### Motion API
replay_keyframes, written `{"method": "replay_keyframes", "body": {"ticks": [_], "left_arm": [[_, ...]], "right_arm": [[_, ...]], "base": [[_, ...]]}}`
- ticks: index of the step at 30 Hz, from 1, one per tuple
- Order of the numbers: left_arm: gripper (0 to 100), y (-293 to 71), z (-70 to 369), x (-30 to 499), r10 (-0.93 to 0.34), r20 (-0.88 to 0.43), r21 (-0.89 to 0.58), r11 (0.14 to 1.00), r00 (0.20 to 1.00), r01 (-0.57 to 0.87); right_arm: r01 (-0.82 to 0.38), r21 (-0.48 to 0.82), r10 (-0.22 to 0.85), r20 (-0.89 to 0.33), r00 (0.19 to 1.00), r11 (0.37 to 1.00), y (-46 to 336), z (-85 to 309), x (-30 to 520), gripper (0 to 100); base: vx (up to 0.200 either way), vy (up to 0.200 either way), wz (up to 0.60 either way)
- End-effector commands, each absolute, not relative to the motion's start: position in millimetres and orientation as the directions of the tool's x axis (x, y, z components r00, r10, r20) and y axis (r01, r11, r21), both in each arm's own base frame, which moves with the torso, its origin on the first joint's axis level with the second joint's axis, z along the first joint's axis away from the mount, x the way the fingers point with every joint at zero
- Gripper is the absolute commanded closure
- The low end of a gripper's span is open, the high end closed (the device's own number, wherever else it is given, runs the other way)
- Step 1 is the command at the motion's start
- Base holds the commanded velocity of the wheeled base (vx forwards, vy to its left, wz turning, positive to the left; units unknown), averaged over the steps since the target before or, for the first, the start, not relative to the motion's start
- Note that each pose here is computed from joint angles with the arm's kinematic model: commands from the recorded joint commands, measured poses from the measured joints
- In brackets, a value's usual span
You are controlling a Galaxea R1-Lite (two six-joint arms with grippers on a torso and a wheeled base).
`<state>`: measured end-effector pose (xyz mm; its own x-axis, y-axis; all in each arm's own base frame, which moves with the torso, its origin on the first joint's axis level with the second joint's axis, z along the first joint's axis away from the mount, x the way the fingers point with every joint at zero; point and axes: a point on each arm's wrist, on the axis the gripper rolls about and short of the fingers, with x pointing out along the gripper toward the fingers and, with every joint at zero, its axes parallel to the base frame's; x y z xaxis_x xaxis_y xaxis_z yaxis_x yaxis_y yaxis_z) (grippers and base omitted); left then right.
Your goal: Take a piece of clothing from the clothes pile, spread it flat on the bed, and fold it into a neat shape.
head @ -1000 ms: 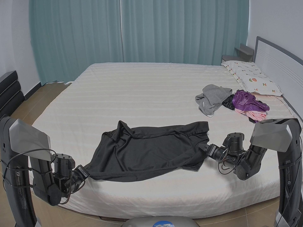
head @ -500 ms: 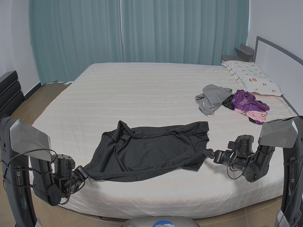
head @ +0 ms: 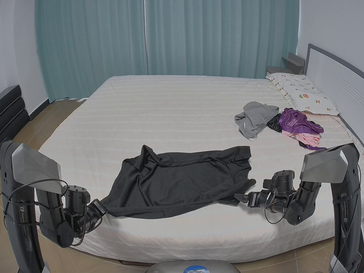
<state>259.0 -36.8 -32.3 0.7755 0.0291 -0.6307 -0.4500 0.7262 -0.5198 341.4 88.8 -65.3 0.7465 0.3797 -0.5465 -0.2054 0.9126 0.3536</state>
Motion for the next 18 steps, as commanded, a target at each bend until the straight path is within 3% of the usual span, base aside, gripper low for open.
{"method": "replay_keyframes", "body": {"ticks": [1, 7, 8, 18], "left_arm": [[100, -37.5, -31.9, 258.9, 0.028, -0.63, -0.52, 0.728, 0.776, -0.447], [100, -37.2, -33.0, 259.6, 0.027, -0.631, -0.52, 0.726, 0.775, -0.449], [100, -37.2, -33.0, 259.6, 0.027, -0.631, -0.52, 0.726, 0.775, -0.449], [100, -36.7, -32.7, 258.9, 0.029, -0.632, -0.519, 0.726, 0.774, -0.451]], "right_arm": [[-0.214, 0.348, 0.384, -0.556, 0.737, 0.913, 96.4, -78.1, 345.3, 0], [-0.197, 0.333, 0.354, -0.518, 0.779, 0.922, 98.6, -74.2, 359.2, 0], [-0.197, 0.333, 0.354, -0.518, 0.779, 0.922, 98.6, -74.2, 359.2, 100], [-0.144, 0.381, 0.336, -0.503, 0.796, 0.913, 94.5, -60.2, 354.1, 100]], "base": [[0.0, 0.0, 0.0], [0.0, 0.0, 0.0], [0.0, 0.0, 0.0], [0.0, 0.0, 0.0]]}}
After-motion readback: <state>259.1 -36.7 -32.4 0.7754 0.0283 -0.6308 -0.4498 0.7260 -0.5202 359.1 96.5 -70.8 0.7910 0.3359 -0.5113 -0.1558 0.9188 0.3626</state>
